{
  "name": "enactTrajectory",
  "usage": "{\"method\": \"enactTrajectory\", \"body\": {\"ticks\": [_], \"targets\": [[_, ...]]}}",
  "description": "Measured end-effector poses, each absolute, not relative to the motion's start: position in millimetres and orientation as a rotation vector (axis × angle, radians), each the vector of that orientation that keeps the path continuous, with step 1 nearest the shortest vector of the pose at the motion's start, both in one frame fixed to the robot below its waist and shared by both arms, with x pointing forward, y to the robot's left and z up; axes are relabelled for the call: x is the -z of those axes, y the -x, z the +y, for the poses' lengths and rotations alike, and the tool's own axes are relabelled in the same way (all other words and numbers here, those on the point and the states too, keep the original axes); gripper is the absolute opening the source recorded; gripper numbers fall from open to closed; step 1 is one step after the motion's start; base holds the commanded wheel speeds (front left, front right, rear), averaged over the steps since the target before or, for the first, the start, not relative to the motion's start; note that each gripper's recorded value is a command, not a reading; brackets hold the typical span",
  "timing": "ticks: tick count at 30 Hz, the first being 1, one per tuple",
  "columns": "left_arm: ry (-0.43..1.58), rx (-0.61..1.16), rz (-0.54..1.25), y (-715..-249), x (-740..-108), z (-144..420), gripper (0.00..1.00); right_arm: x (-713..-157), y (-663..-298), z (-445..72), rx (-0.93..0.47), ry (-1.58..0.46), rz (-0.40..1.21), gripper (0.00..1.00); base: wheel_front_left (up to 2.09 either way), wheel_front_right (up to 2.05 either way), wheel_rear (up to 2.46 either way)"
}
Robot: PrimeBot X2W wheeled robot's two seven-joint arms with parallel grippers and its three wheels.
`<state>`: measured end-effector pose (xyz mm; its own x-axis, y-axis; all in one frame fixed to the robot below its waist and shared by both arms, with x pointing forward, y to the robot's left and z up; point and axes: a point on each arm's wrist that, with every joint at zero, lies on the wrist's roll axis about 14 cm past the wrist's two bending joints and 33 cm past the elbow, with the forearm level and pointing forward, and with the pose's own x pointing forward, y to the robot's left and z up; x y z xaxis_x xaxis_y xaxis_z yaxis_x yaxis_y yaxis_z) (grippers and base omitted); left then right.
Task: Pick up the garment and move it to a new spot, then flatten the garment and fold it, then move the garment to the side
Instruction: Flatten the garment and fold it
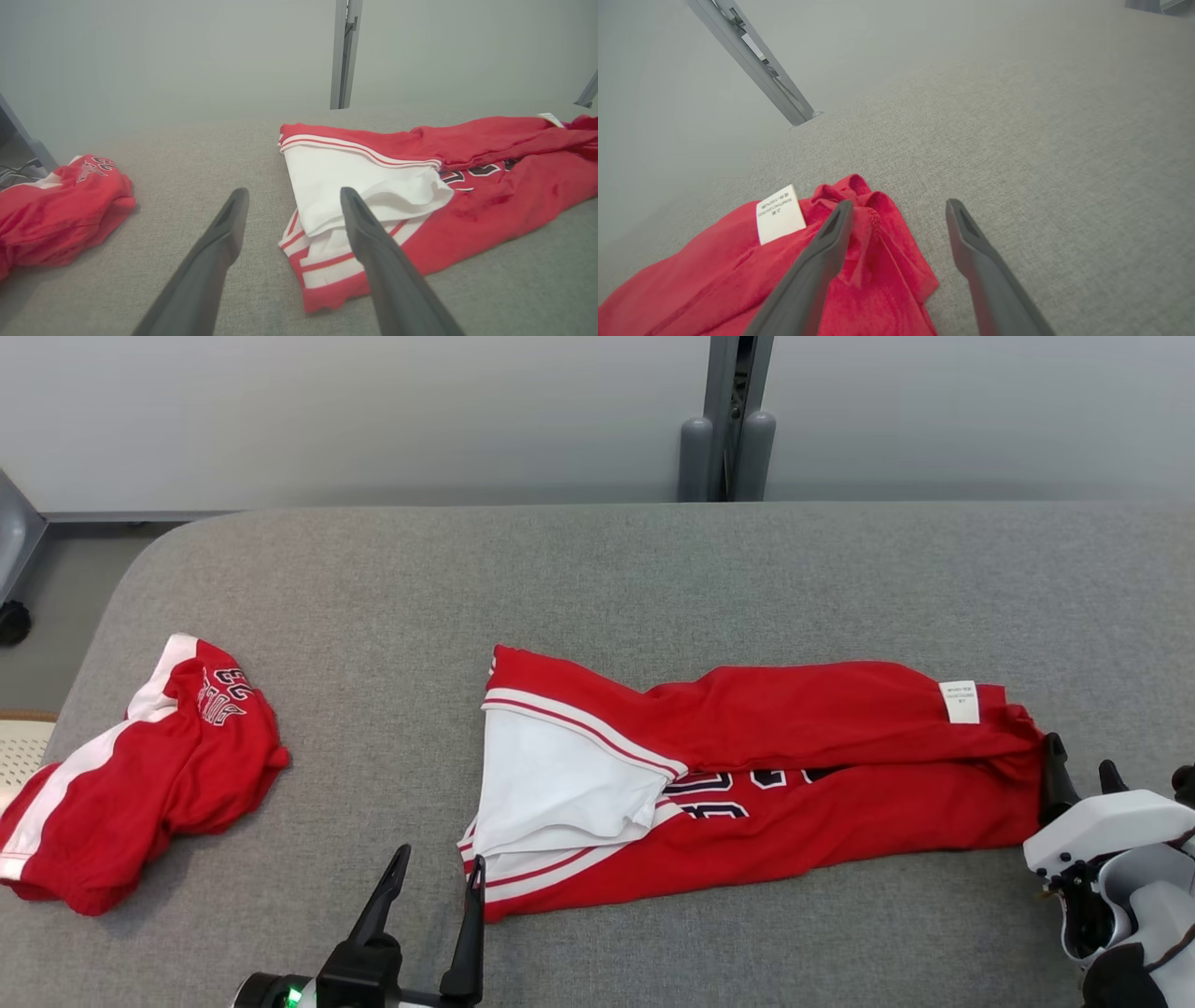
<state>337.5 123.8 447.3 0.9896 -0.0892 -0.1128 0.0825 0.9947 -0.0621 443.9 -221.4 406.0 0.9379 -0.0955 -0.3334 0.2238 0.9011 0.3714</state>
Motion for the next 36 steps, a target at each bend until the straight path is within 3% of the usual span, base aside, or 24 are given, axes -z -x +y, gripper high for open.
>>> {"method": "enactTrajectory", "body": {"ticks": [8, 13, 14, 15, 16, 17, 25, 36], "targets": [[0.055, 0.089, 0.141, -347.0, -438.8, 126.4, 1.00, -376.7, -451.4, -210.5, 0.157, -0.406, 0.426, 1.00, 0.00, 0.00, 0.00], [0.053, 0.084, 0.154, -345.5, -434.9, 128.0, 1.00, -361.6, -446.6, -208.3, 0.159, -0.396, 0.494, 0.93, 0.00, 0.00, 0.00], [0.053, 0.086, 0.156, -345.3, -434.5, 127.8, 1.00, -360.6, -446.7, -207.3, 0.157, -0.396, 0.501, 0.77, 0.00, 0.00, 0.00], [0.053, 0.086, 0.156, -345.2, -434.3, 127.7, 1.00, -360.1, -447.0, -205.9, 0.155, -0.397, 0.504, 0.49, 0.00, 0.00, 0.00], [0.053, 0.086, 0.156, -345.0, -434.3, 127.7, 1.00, -360.1, -447.3, -204.5, 0.154, -0.400, 0.505, 0.31, 0.00, 0.00, 0.00], [0.054, 0.089, 0.156, -344.8, -434.5, 127.1, 1.00, -359.8, -447.2, -202.5, 0.151, -0.403, 0.506, 0.00, 0.00, 0.00, 0.00], [0.053, 0.096, 0.139, -345.5, -439.4, 125.8, 1.00, -373.1, -450.8, -210.1, 0.175, -0.425, 0.442, 0.00, 0.00, 0.00, 0.00], [0.055, 0.133, 0.116, -350.7, -445.9, 116.3, 1.00, -430.7, -458.3, -309.1, 0.297, -0.314, 0.246, 0.00, 0.00, 0.00, 0.00]]}}
